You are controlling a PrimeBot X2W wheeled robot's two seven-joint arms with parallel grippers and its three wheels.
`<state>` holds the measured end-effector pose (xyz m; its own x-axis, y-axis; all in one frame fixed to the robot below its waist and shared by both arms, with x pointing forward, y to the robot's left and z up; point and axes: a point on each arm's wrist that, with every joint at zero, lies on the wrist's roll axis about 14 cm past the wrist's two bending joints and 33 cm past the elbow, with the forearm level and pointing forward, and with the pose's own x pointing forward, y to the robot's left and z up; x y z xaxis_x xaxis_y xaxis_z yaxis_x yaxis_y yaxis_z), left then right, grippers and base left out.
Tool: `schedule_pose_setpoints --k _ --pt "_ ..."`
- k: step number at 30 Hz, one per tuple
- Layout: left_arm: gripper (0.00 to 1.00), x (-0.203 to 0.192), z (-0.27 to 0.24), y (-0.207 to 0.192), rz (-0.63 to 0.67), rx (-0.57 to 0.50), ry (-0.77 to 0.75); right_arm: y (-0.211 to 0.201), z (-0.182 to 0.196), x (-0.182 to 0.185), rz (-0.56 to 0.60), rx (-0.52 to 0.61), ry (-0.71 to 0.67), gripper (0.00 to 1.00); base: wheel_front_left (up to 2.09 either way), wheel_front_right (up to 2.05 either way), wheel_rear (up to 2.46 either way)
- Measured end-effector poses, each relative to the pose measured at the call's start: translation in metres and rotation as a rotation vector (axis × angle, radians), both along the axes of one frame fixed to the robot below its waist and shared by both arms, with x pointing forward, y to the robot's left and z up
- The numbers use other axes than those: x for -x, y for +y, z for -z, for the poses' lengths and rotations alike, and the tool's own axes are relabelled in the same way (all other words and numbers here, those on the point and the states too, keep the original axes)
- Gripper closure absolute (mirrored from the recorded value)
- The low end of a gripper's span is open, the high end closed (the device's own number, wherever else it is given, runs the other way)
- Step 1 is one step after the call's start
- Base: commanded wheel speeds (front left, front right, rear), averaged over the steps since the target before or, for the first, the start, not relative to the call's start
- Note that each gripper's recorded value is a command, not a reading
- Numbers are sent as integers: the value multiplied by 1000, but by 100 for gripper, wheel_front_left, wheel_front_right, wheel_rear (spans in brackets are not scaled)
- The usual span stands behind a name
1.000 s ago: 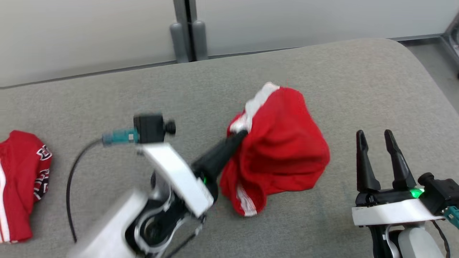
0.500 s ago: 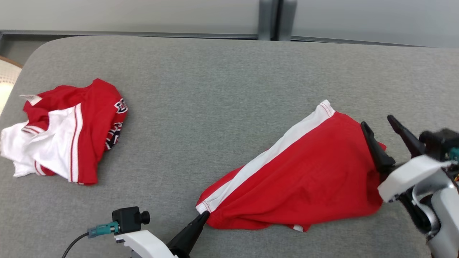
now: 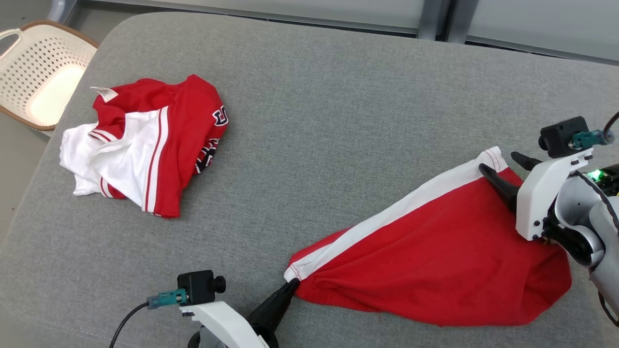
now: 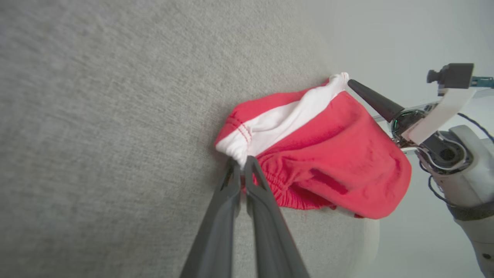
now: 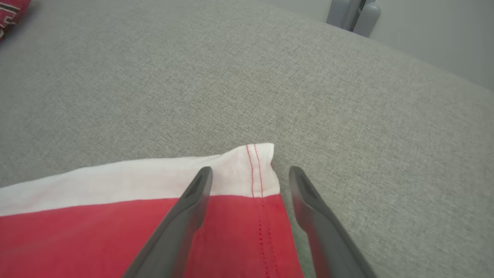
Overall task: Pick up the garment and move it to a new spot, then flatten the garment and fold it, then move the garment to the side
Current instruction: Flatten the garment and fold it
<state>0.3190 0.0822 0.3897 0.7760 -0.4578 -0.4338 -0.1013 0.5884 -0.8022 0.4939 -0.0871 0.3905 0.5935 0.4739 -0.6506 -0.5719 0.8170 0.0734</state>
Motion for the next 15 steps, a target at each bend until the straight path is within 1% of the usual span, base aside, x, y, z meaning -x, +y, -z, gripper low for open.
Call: schedule_pose_setpoints --k 11,12,13,14,15 --pt "100 -1 12 0 -5 -12 21 3 28 -10 -43 75 19 0 0 0 0" --pt "100 -1 13 0 -4 -12 23 5 28 -12 -48 72 9 51 0 0 0" --pt "100 -1 14 0 -4 -15 26 7 27 -14 -54 70 0 88 0 0 0" --pt "100 -1 15 1 -2 -18 26 7 27 -14 -60 72 -5 100 0 0 0" --pt "100 -2 15 1 1 -22 25 8 27 -13 -69 72 -11 100 0 0 0"
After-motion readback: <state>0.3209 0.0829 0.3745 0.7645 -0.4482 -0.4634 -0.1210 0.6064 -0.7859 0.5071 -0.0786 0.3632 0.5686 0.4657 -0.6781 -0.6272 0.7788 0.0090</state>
